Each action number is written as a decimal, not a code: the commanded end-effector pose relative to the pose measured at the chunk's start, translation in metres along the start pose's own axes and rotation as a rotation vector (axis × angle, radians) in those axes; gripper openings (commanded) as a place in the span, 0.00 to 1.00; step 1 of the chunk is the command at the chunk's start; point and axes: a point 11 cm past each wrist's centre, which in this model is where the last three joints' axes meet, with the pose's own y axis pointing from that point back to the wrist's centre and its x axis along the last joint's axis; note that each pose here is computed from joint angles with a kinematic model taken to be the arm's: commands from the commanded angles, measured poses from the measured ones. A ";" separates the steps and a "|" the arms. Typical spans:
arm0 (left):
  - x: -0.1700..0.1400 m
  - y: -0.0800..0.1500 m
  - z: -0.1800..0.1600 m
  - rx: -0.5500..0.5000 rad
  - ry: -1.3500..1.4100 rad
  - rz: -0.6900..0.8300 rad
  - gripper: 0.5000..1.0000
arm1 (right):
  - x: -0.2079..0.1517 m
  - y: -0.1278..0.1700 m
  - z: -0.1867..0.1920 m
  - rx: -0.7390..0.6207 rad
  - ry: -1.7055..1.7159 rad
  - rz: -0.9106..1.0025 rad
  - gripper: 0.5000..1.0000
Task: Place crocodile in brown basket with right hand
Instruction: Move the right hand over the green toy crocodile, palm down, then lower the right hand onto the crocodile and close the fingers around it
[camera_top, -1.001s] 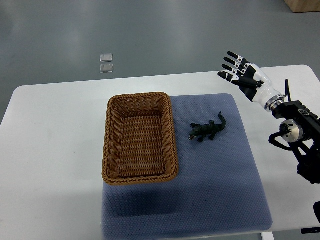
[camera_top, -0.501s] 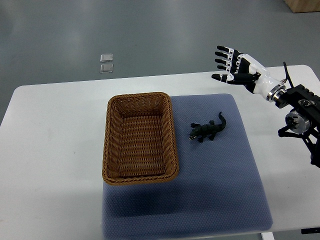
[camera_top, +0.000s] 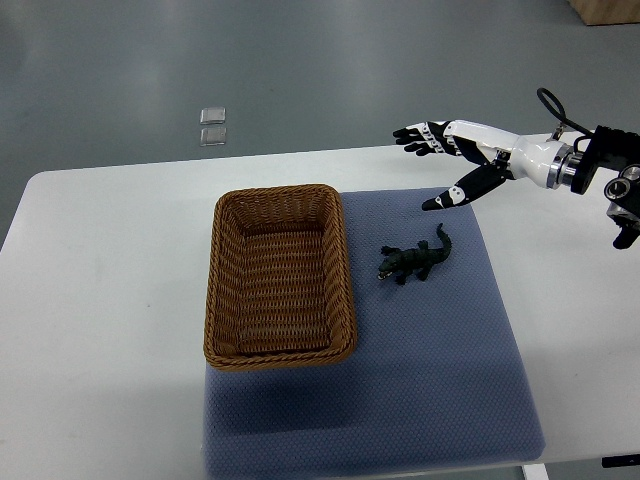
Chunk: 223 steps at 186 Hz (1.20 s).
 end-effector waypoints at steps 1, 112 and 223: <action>0.000 0.000 0.000 0.001 0.000 -0.001 1.00 | -0.009 -0.005 -0.004 -0.013 0.120 -0.073 0.85; 0.000 0.000 0.000 0.001 0.000 -0.001 1.00 | -0.047 -0.014 0.009 -0.061 0.695 -0.322 0.85; 0.000 0.000 0.000 0.001 0.000 -0.001 1.00 | -0.065 -0.028 0.007 -0.021 0.863 -0.405 0.85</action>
